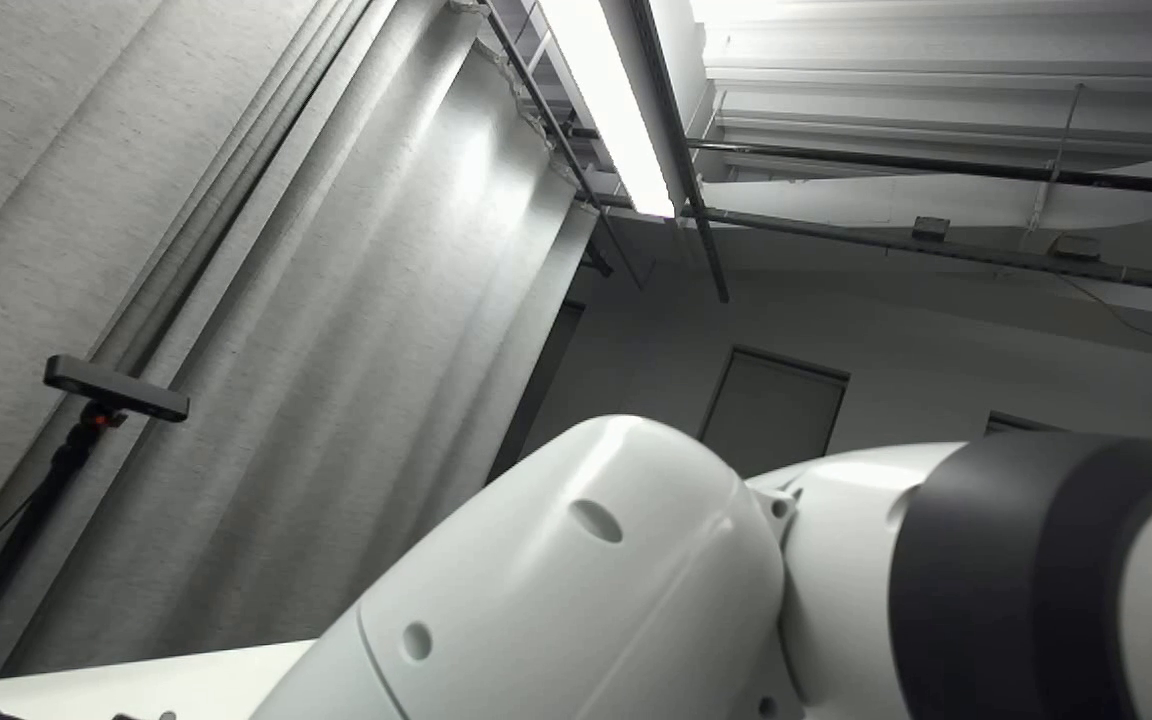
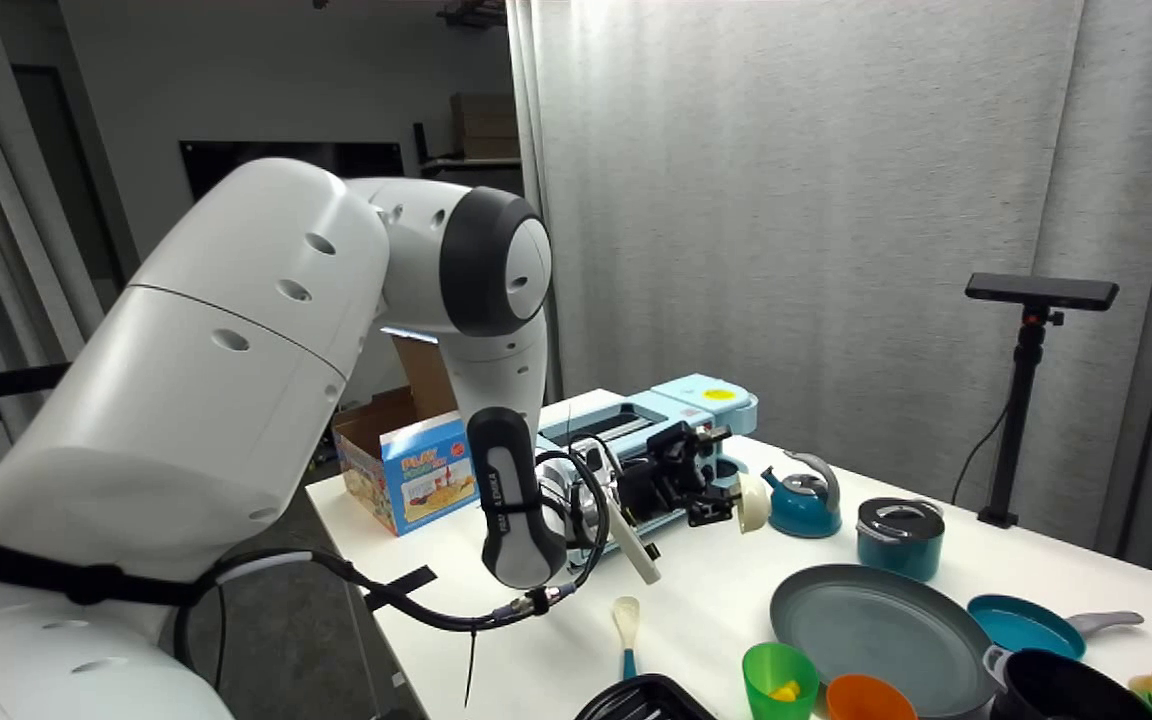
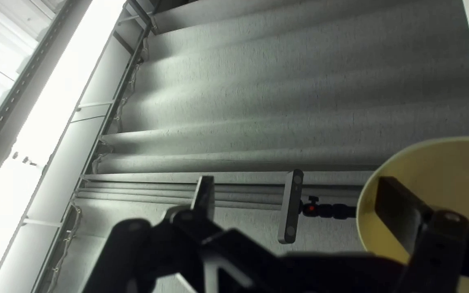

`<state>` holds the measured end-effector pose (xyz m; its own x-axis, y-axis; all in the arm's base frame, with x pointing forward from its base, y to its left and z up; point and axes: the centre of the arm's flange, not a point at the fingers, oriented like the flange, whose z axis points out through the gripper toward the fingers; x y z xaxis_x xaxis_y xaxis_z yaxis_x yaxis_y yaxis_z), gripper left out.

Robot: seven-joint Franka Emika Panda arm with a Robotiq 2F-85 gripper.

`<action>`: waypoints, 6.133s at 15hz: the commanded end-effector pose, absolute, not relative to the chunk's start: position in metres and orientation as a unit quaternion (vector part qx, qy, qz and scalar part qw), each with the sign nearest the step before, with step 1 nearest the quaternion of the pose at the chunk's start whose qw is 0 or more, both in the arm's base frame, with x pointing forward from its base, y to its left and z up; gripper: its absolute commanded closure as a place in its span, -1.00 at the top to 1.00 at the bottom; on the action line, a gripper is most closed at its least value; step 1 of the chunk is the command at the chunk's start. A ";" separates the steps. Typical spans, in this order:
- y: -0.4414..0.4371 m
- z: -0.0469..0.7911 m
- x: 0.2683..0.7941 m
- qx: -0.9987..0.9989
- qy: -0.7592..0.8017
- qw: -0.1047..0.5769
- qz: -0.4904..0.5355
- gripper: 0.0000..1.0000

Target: Flip the white object upside down

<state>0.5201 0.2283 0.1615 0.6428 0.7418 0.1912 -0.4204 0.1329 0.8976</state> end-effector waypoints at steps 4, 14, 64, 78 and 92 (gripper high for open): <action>0.179 0.223 0.505 0.483 0.107 0.748 0.441 1.00; 0.136 0.266 0.501 0.475 0.053 0.745 0.465 1.00; 0.114 0.360 0.469 0.971 -0.066 0.229 0.022 1.00; 0.120 0.425 0.463 0.993 0.008 0.103 0.063 1.00; 0.131 0.464 0.439 0.978 0.164 0.021 0.131 1.00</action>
<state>0.4556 0.1361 0.4569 0.9314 0.2930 0.2160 0.2744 -0.9550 0.1123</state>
